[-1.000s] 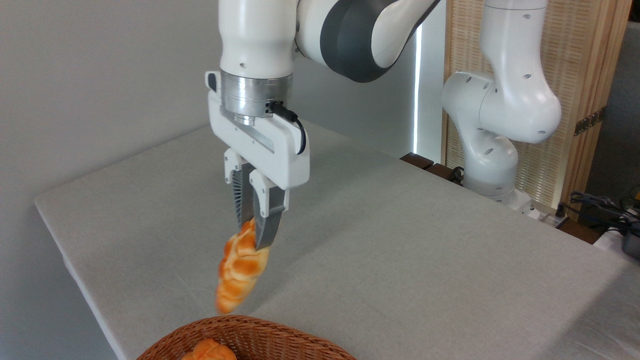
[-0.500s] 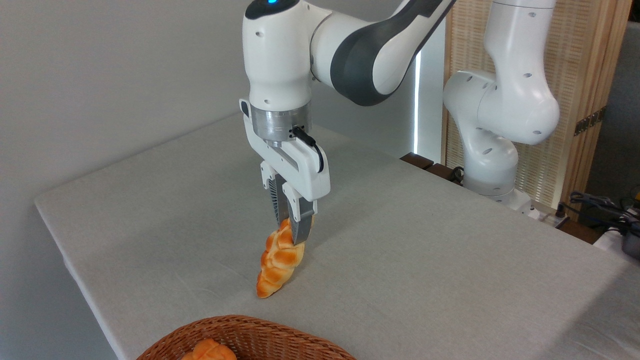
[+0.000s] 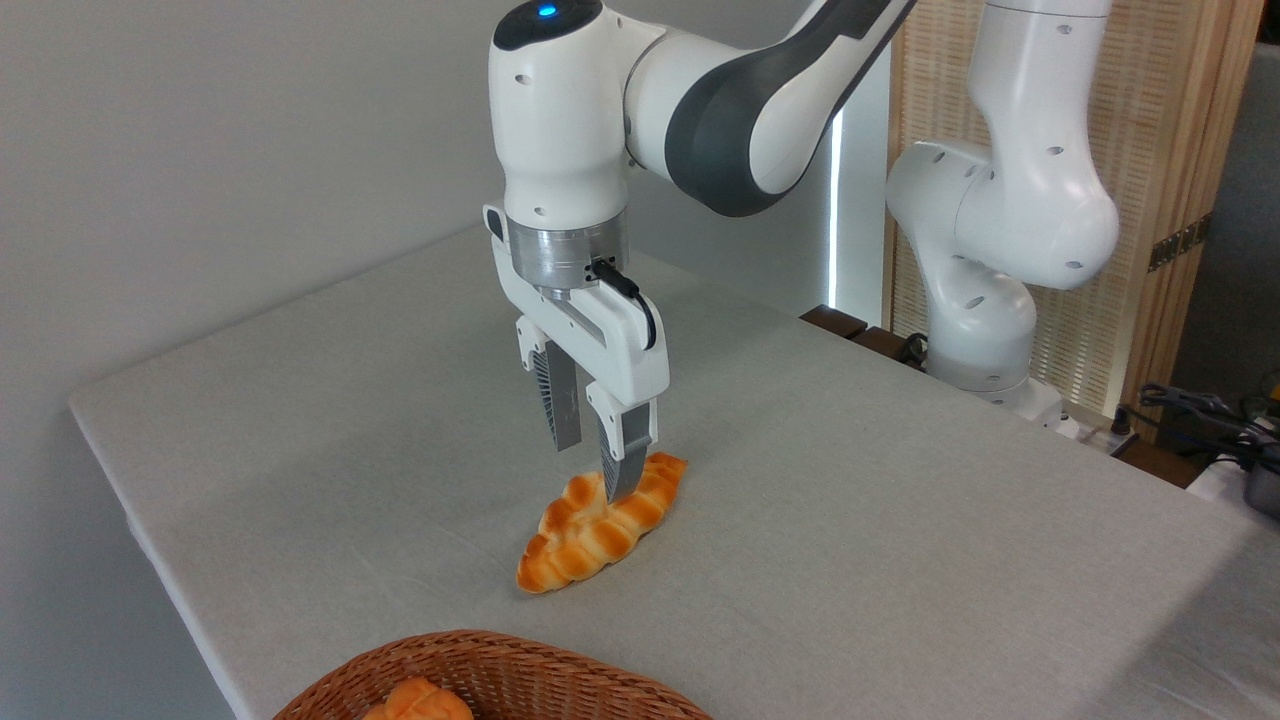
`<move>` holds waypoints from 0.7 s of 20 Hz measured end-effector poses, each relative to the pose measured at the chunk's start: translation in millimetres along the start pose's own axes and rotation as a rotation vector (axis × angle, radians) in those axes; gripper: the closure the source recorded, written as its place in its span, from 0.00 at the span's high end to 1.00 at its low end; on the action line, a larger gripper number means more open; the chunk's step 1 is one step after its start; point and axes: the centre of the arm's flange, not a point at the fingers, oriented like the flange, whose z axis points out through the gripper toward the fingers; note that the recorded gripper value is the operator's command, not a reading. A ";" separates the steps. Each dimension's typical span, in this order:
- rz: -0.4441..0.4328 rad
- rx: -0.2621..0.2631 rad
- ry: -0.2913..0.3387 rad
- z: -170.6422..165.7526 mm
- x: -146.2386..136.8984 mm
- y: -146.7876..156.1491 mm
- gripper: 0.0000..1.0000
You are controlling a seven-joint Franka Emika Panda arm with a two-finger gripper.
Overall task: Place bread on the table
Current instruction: 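Open the gripper to release the roll and raise it away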
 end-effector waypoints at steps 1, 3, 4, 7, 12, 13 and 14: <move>-0.012 0.000 0.000 -0.2 0.0 -0.1 1.00; -0.029 0.006 0.007 -4.2 0.9 -1.7 1.00; -0.035 0.017 0.021 -12.6 3.0 -4.8 1.00; -0.095 0.062 0.075 -58.2 10.6 -20.1 1.00; -0.137 0.049 0.073 -128.6 20.5 -18.3 1.00; -0.140 0.031 0.054 -132.8 20.0 -15.9 1.00; -0.142 0.010 0.030 -132.8 18.7 -14.4 1.00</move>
